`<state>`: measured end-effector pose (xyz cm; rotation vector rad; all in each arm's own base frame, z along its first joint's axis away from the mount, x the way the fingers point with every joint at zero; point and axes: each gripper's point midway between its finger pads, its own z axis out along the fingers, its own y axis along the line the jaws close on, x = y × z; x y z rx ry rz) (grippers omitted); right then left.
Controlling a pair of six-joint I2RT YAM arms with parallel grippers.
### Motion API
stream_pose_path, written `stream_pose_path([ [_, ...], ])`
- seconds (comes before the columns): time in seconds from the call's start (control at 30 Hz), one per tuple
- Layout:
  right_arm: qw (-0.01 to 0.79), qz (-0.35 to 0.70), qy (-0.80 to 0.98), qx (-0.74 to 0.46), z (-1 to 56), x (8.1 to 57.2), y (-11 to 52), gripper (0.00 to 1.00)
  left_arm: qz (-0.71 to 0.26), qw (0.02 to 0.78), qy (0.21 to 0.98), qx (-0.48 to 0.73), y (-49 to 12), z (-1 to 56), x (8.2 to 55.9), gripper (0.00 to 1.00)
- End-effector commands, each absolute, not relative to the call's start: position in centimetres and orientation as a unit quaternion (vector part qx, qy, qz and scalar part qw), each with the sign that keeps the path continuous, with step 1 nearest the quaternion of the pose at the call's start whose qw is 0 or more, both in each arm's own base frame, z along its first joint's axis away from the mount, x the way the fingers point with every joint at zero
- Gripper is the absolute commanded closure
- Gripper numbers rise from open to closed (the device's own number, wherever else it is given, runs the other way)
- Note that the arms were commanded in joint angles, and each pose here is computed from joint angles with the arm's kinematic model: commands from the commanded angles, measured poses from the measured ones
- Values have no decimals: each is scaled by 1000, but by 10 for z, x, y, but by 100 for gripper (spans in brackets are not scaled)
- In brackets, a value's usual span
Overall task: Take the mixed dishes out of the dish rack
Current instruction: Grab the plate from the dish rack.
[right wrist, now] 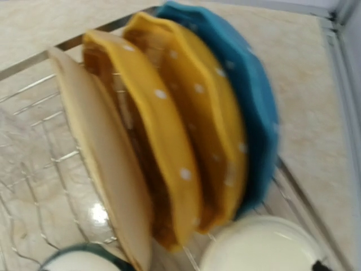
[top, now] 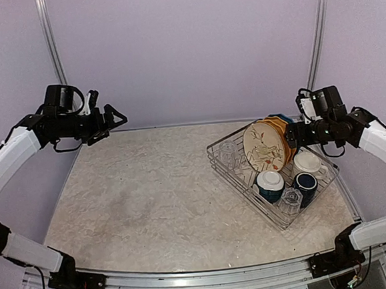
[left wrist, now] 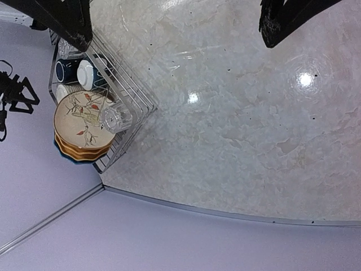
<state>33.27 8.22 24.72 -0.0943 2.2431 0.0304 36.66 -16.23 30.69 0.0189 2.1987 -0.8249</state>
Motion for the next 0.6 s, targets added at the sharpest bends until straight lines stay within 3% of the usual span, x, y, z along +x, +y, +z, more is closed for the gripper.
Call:
stream_pose_path([
  [0.0, 430, 45, 900, -58, 237, 354, 102, 1, -318, 356, 878, 30, -182, 294, 362, 1],
  [0.23, 409, 82, 906, -73, 218, 375, 125, 3, -332, 338, 879, 43, -203, 288, 355, 1],
  [0.57, 385, 65, 917, -83, 193, 395, 130, 35, -352, 337, 870, 70, -217, 292, 345, 1],
])
